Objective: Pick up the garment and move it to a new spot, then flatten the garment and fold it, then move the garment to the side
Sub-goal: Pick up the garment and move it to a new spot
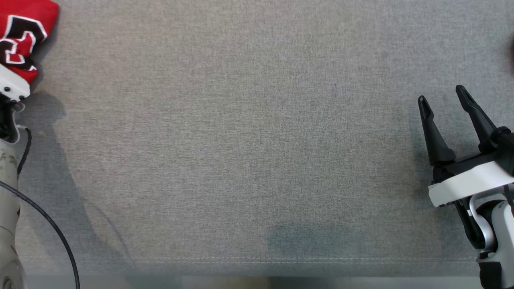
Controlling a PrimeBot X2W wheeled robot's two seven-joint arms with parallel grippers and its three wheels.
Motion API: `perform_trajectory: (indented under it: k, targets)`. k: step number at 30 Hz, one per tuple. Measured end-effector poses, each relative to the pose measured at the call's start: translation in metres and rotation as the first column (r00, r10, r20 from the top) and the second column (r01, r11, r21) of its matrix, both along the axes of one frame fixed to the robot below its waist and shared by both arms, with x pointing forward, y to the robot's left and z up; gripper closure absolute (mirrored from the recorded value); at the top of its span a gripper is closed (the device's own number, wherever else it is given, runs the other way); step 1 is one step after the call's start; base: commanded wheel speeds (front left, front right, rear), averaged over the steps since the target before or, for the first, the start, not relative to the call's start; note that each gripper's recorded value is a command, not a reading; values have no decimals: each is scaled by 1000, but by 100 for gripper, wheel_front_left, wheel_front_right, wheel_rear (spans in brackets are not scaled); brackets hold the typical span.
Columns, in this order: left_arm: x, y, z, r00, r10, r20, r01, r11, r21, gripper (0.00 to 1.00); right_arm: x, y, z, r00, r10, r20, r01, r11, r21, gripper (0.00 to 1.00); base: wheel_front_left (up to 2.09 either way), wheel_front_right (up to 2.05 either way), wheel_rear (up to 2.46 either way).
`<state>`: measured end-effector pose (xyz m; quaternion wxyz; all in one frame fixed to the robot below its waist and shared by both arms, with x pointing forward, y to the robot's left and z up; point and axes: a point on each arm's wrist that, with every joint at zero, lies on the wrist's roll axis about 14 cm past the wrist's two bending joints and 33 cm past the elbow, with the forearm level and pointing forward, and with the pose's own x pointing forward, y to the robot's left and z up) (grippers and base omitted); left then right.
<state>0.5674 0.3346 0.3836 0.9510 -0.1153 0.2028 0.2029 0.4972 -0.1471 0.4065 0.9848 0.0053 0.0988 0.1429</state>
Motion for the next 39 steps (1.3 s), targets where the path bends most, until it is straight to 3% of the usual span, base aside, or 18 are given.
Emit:
perform_trajectory:
  k: [7, 13, 21, 25, 29, 33, 39]
  targets:
    - [18, -26, 57, 975, -143, 172, 134, 989, 64, 100, -2, 9, 18, 999, 7, 41, -8, 1000, 23, 0, 0, 0, 0]
    - [38, -84, 113, 899, -318, 300, 294, 948, 122, 100, -6, 10, 35, 997, -3, 78, 0, 999, 44, 0, 0, 0, 0]
    - [45, -187, 209, 705, -543, 456, 508, 836, 210, 100, -19, 5, 53, 993, -39, 113, 31, 997, 66, 0, 0, 0, 0]
    - [30, -240, 263, 566, -621, 543, 603, 760, 241, 100, -30, -1, 58, 991, -65, 114, 56, 995, 77, 0, 0, 0, 0]
    - [9, -269, 282, 482, -657, 579, 670, 703, 239, 100, -37, -10, 61, 989, -96, 117, 86, 993, 85, 0, 0, 0, 0]
    - [-7, -287, 269, 467, -687, 556, 714, 664, 222, 100, -43, -16, 61, 986, -118, 116, 108, 990, 89, 0, 0, 0, 0]
    - [-22, -286, 206, 557, -681, 475, 731, 674, 109, 100, -47, -24, 61, 983, -143, 113, 132, 987, 95, 0, 0, 0, 0]
